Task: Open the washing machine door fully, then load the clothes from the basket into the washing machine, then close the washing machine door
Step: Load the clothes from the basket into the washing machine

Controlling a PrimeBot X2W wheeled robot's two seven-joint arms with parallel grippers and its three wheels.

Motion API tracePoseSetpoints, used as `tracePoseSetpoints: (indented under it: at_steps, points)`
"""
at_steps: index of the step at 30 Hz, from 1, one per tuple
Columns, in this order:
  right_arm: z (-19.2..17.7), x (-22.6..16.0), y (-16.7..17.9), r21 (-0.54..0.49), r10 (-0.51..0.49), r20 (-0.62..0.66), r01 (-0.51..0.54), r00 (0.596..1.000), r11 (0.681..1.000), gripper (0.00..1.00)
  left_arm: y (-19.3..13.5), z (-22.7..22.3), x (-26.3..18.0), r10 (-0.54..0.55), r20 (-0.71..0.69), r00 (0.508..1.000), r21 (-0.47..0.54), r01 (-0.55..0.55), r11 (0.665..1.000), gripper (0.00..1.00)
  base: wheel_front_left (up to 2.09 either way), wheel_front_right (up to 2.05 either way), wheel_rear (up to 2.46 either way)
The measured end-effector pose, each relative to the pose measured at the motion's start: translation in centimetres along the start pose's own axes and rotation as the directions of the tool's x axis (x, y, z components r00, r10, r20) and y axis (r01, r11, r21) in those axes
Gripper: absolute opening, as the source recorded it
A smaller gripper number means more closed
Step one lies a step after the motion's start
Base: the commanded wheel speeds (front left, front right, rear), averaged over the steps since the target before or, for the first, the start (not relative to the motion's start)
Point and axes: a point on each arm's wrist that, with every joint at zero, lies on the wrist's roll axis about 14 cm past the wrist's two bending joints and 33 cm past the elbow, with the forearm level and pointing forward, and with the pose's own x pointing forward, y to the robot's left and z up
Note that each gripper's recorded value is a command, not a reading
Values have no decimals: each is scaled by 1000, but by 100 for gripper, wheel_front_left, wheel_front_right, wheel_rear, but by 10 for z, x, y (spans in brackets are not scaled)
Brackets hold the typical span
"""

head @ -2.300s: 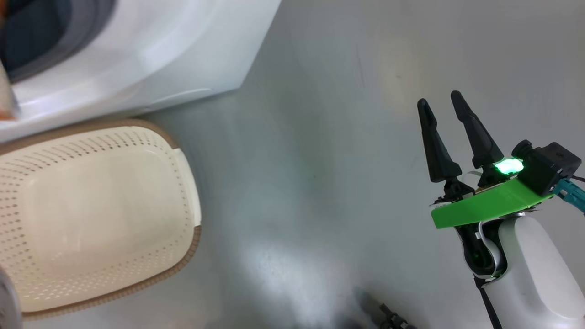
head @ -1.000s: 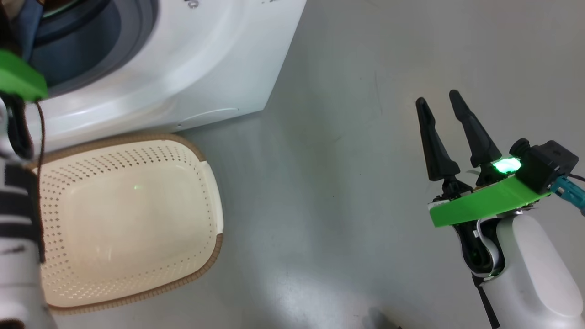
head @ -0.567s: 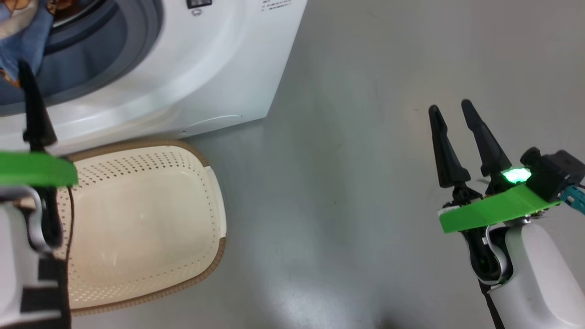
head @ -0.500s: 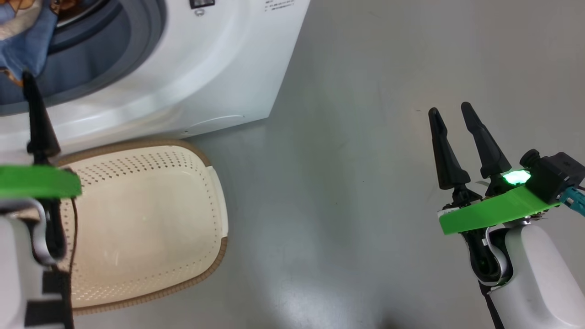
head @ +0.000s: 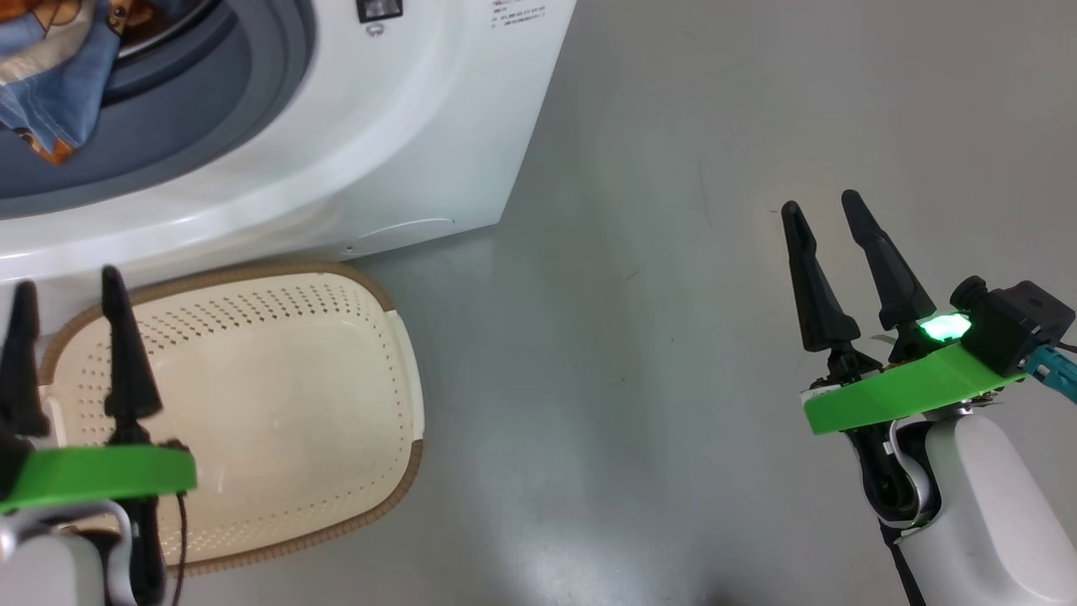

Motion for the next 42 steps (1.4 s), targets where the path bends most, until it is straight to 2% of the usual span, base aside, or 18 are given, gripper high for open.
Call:
tracePoseSetpoints:
  at_steps: [6, 17, 30, 42]
  points:
    - [-3, 1, 4, 1, 14, -10, -14, 1000, 1000, 100, 2, -13, -15, 23, -50, 998, -16, -24, 1000, 100, 0, 0, 0]
    - [-5, 1, 9, 3, 30, -15, -30, 999, 1000, 100, 3, -8, -12, 32, -36, 999, -25, -33, 999, 100, 0, 0, 0]
    - [-10, 1, 7, 5, 21, -26, -21, 999, 1000, 100, -9, 14, 58, -22, -79, 997, 5, 22, 1000, 100, 0, 0, 0]
    - [-8, -4, -4, 1, -19, -23, 19, 1000, 1000, 100, 2, -24, 104, 9, -248, 969, 17, -5, 1000, 100, 0, 0, 0]
